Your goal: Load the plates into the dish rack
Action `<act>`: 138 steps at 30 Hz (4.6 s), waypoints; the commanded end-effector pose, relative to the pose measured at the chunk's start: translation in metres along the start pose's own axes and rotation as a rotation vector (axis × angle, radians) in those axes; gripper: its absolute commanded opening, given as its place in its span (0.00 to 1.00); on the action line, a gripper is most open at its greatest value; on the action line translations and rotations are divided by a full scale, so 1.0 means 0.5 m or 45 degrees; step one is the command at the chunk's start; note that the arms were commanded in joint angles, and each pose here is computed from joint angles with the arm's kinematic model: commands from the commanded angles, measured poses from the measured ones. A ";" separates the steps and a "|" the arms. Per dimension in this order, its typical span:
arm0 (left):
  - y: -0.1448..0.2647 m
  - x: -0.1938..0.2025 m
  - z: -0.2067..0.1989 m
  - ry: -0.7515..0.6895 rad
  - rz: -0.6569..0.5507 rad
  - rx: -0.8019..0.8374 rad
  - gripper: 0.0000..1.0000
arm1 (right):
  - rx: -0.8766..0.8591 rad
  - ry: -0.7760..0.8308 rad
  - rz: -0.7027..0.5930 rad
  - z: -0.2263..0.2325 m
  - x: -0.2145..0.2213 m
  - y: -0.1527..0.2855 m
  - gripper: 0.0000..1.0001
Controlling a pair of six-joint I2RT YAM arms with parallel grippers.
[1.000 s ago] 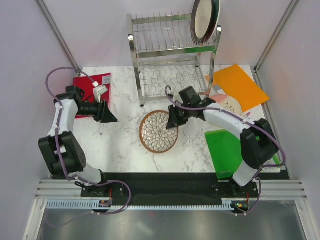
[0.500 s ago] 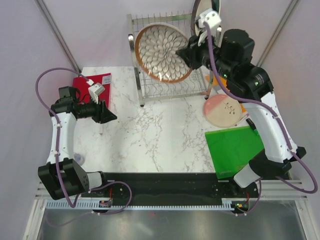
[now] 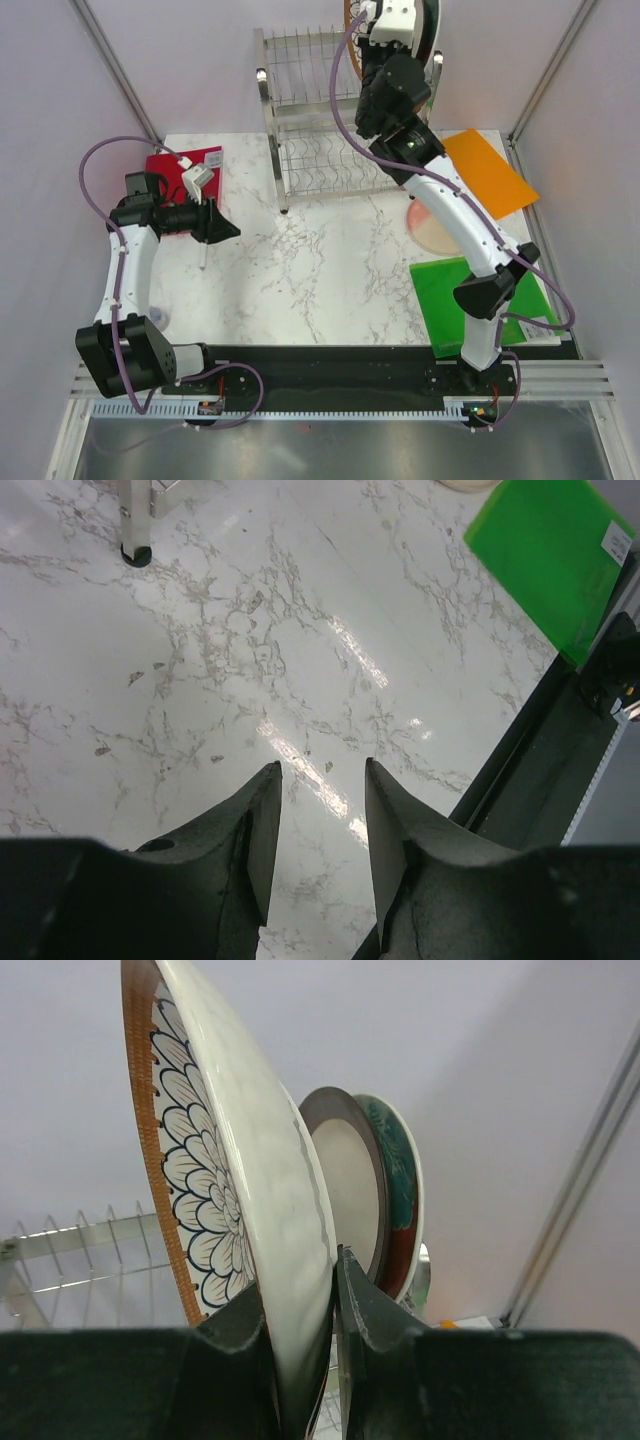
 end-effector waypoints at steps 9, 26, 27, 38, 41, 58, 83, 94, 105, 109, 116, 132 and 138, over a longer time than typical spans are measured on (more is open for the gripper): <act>-0.036 0.020 -0.009 0.079 -0.040 0.059 0.45 | 0.224 -0.210 -0.228 -0.105 -0.111 -0.046 0.00; -0.064 0.023 0.016 0.097 -0.066 0.028 0.45 | 0.118 -0.022 -0.116 -0.102 -0.033 -0.096 0.00; -0.066 0.024 0.017 0.095 -0.063 0.030 0.45 | 0.120 -0.019 -0.106 -0.100 -0.027 -0.096 0.00; -0.081 0.035 0.031 0.122 -0.048 0.063 0.45 | 0.161 0.035 -0.063 -0.088 0.022 -0.109 0.00; -0.086 0.035 0.035 0.124 -0.049 0.074 0.45 | 0.176 0.051 -0.061 -0.084 0.031 -0.112 0.00; -0.100 0.040 0.040 0.144 -0.045 0.127 0.45 | 0.241 0.071 -0.144 -0.090 0.010 -0.127 0.00; -0.117 0.064 0.044 0.196 -0.022 0.180 0.45 | 0.220 0.242 -0.017 -0.066 0.097 -0.139 0.00; -0.123 0.069 0.052 0.231 -0.008 0.182 0.45 | 0.289 0.281 0.023 -0.070 0.167 -0.176 0.00; -0.130 0.061 0.061 0.262 -0.006 0.196 0.45 | 0.316 0.287 0.040 -0.091 0.199 -0.200 0.32; -0.129 0.059 0.058 0.264 -0.007 0.195 0.45 | 0.330 0.252 -0.007 -0.096 0.179 -0.201 0.47; -0.121 0.049 0.047 0.254 -0.020 0.189 0.45 | 0.330 0.216 -0.050 -0.108 0.132 -0.190 0.50; -0.036 -0.045 -0.092 0.126 -0.266 0.023 0.63 | -0.058 0.251 0.139 -0.163 -0.021 0.080 0.91; -0.084 -0.008 -0.230 0.256 -0.292 0.155 0.77 | -0.226 0.414 0.571 -0.336 0.123 0.256 0.98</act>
Point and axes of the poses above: each gripper's point midway between its finger pads, its own y axis back along the fingers, its own z axis along the line the jaws close on, x = y × z, the point moved 5 cm from there along y, back along the fingers, and after that the axes turned 4 degrees about -y, right-handed, at the moved point
